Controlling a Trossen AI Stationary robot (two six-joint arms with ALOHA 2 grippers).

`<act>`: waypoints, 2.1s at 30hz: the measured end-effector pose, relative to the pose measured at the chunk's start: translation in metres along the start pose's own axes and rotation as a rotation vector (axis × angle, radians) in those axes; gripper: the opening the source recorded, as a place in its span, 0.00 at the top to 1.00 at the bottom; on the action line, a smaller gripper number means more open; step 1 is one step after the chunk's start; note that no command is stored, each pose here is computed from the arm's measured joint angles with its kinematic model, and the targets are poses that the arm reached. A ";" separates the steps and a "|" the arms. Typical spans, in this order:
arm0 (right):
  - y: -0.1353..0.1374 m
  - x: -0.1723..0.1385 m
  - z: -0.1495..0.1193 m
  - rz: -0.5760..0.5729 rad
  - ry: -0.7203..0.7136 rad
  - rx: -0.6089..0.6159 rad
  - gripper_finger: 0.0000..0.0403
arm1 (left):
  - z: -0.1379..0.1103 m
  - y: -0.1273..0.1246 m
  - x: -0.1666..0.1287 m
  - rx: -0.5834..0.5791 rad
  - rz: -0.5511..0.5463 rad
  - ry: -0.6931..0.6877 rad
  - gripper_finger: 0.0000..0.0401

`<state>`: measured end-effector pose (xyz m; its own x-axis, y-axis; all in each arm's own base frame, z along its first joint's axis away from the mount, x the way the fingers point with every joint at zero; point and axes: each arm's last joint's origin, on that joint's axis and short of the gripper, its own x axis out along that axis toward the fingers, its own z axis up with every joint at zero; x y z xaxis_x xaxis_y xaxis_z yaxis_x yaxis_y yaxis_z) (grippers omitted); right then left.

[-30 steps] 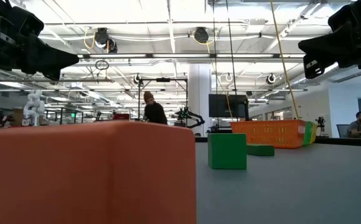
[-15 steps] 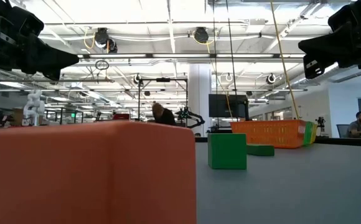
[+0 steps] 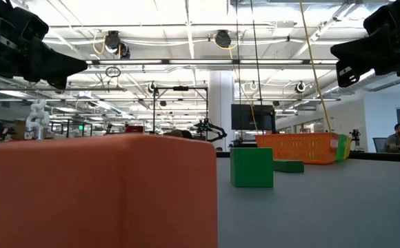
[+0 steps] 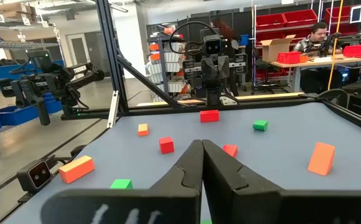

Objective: Sort & place blocks by color

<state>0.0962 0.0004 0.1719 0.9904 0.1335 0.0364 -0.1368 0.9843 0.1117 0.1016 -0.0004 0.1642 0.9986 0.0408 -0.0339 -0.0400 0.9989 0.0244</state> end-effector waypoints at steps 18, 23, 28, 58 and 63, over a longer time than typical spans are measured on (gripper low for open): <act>0.000 0.000 0.000 0.000 0.000 0.000 1.00 | 0.000 0.000 0.000 0.000 0.000 0.000 0.94; 0.000 0.000 0.000 0.001 -0.005 -0.001 1.00 | 0.000 0.000 0.000 0.000 0.000 0.000 0.94; 0.001 0.000 0.005 0.007 -0.046 -0.009 1.00 | 0.000 0.000 0.000 0.000 0.000 0.000 0.94; -0.013 0.016 0.007 -0.363 -0.049 -0.163 0.65 | 0.000 0.000 0.000 0.000 0.000 0.000 0.94; -0.017 0.036 0.011 -0.407 0.114 -0.133 0.45 | 0.000 0.000 0.000 0.000 0.000 0.000 0.94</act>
<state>0.1341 -0.0132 0.1821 0.9601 -0.2630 -0.0949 0.2608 0.9648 -0.0346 0.1015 -0.0004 0.1642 0.9986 0.0408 -0.0339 -0.0400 0.9989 0.0244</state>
